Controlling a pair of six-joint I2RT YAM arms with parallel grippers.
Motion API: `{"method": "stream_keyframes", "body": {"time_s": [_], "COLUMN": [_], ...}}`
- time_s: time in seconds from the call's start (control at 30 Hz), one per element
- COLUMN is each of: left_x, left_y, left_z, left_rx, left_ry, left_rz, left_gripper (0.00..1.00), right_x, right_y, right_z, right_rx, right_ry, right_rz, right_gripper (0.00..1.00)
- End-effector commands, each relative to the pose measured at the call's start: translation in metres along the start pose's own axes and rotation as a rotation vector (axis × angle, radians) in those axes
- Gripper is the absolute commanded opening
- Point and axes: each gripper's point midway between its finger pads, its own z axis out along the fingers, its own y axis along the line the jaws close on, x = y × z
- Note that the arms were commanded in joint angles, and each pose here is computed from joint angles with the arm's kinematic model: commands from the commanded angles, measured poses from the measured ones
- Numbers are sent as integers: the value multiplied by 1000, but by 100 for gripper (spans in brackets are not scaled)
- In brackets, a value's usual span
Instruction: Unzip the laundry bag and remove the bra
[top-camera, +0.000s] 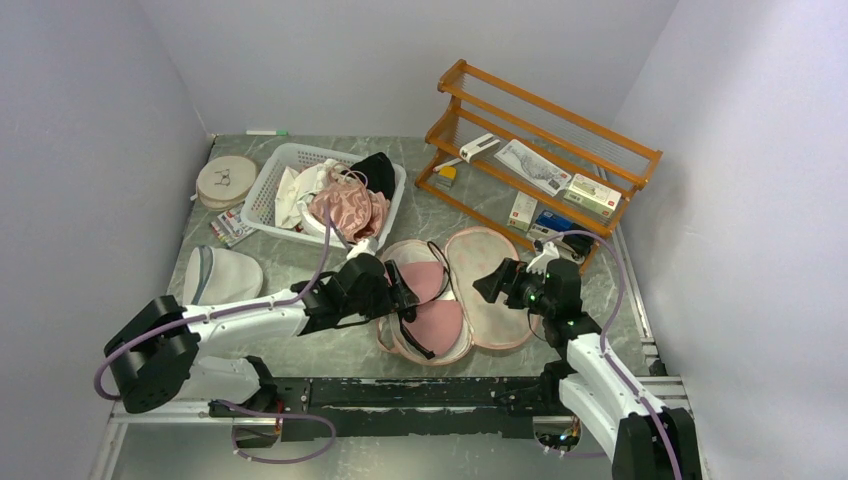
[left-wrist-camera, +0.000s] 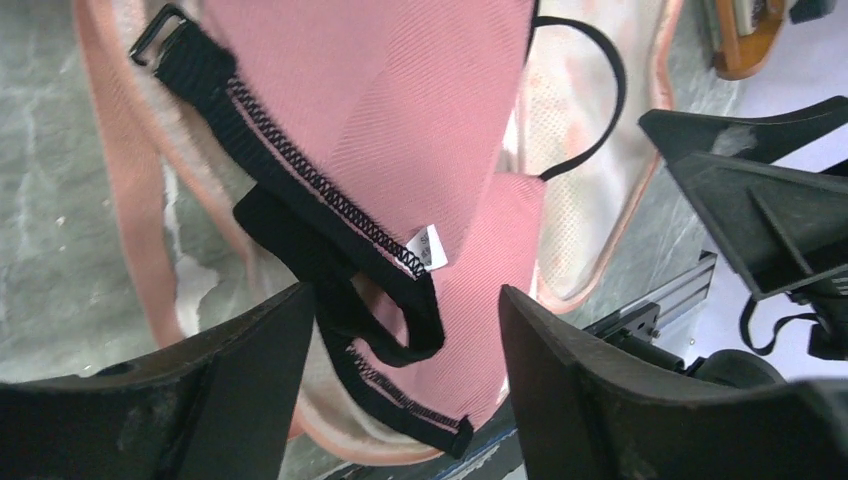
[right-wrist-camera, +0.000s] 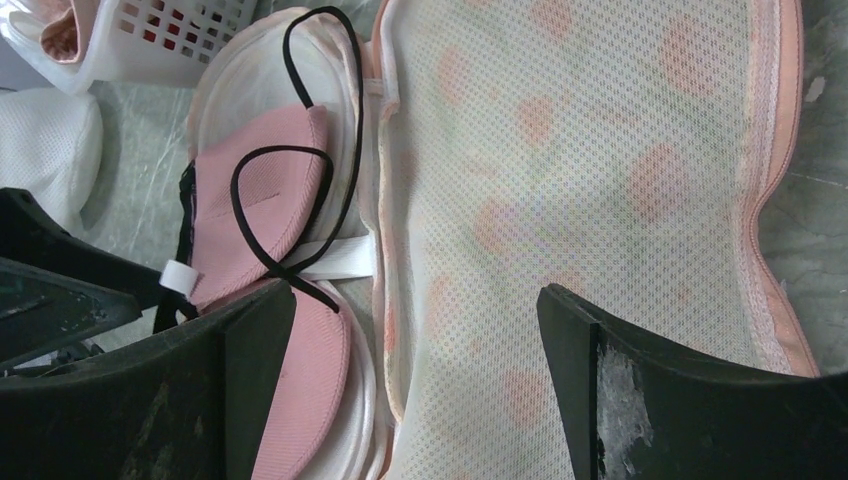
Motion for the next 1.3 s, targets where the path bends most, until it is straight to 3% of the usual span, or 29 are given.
{"method": "stream_keyframes", "body": {"time_s": [0.0, 0.4, 0.53, 0.7, 0.77, 1.1, 1.27], "left_x": [-15, -14, -16, -25, -32, -79, -132], "left_y": [-25, -27, -29, -46, -54, -108, -143], "left_z": [9, 30, 29, 12, 1, -66, -112], "left_rx": [68, 57, 74, 118, 133, 221, 203], "left_ry": [-48, -27, -24, -40, -54, -170, -295], "left_rz": [-1, 31, 31, 62, 78, 193, 319], "left_gripper": [75, 61, 45, 15, 8, 7, 7], "right_x": [0, 0, 1, 1, 1, 2, 2], "right_y": [1, 0, -1, -2, -2, -3, -3], "right_z": [2, 3, 3, 3, 4, 4, 4], "right_rx": [-14, -5, -3, 3, 5, 12, 11], "right_ry": [-1, 2, 5, 7, 8, 14, 12], "right_rz": [-17, -13, -11, -8, -7, -5, -5], "right_gripper": [93, 93, 93, 93, 93, 92, 92]}}
